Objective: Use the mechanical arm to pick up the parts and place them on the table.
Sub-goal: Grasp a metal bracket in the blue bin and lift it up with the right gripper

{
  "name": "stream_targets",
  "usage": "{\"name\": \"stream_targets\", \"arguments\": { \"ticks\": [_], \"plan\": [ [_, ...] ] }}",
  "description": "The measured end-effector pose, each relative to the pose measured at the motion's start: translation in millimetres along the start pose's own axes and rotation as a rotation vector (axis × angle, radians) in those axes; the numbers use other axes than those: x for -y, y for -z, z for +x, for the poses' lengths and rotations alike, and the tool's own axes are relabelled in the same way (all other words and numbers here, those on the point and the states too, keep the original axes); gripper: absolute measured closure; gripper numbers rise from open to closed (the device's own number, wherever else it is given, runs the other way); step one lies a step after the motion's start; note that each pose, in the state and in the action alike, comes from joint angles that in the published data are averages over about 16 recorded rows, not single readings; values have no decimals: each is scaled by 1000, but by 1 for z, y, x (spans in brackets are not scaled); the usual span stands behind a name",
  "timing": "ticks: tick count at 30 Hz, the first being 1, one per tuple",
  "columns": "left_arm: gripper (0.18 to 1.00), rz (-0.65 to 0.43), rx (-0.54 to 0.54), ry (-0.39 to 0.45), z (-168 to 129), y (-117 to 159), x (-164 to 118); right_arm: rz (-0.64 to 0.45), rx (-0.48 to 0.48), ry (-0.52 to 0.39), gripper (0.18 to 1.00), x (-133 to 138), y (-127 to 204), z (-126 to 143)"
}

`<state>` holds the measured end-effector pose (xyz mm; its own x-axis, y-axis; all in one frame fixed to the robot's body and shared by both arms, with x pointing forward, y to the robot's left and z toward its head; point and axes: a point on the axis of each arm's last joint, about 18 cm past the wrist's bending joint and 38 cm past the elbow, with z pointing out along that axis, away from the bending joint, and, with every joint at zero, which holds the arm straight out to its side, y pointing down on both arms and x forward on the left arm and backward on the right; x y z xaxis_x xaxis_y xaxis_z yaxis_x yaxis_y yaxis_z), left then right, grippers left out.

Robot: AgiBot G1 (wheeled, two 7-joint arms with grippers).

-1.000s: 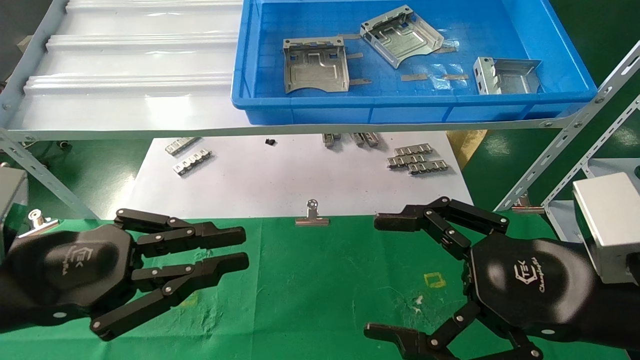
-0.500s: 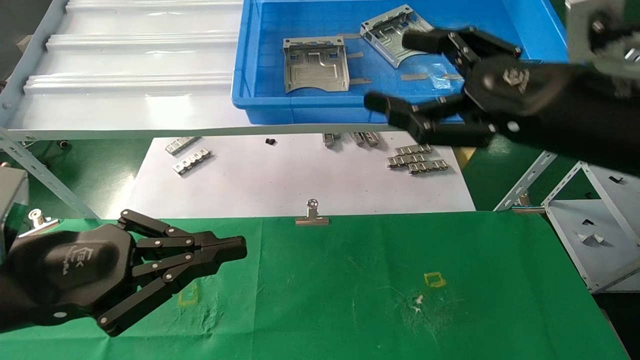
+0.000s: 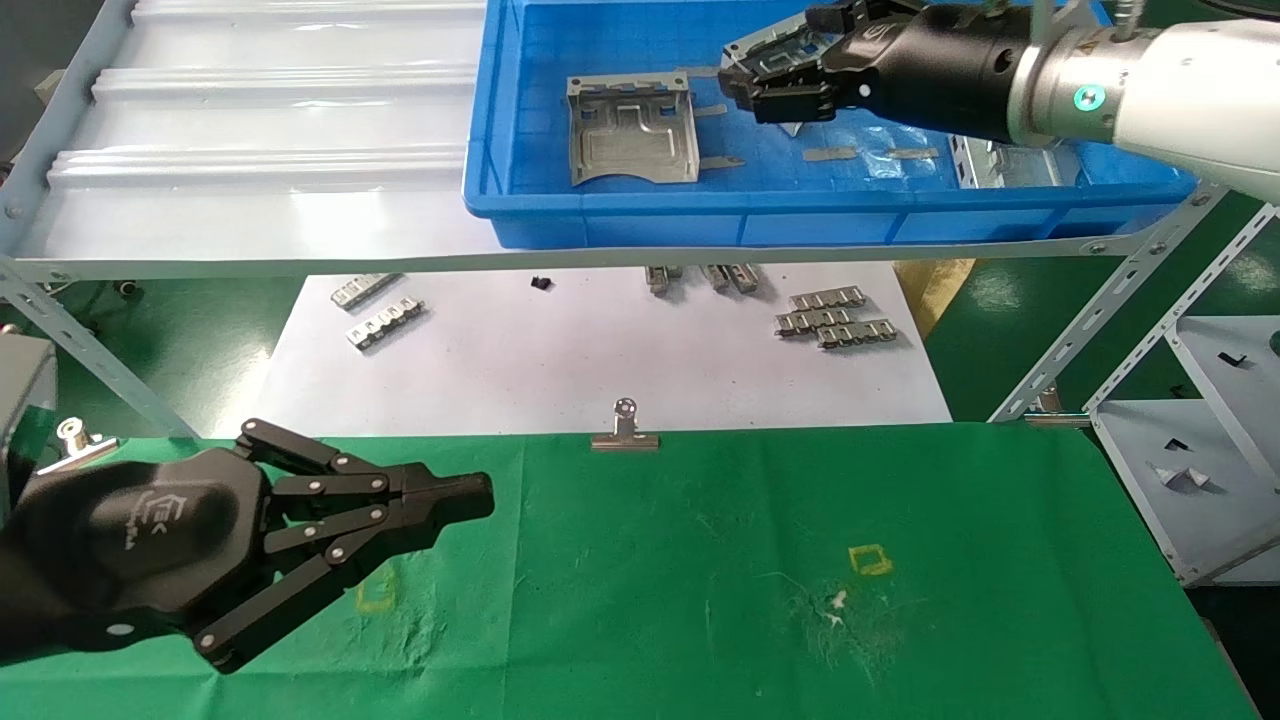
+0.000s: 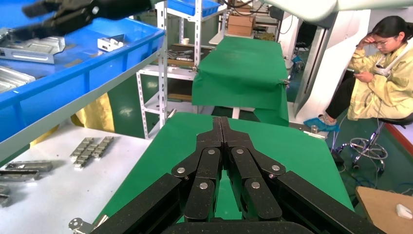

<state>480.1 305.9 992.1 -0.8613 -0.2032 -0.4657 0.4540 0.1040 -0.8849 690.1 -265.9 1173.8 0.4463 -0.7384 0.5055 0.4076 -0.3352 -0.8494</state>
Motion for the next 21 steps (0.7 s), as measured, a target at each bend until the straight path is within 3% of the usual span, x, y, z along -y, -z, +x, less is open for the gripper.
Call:
{"name": "stream_targets", "arguments": {
  "ticks": [12,21],
  "plan": [
    [982,0,0,0,0,0,0,-134,-82,-24,230,-5,-36,8],
    [916,0,0,0,0,0,0,-146,-125,-63,360,-8,-48,8]
  ]
}}
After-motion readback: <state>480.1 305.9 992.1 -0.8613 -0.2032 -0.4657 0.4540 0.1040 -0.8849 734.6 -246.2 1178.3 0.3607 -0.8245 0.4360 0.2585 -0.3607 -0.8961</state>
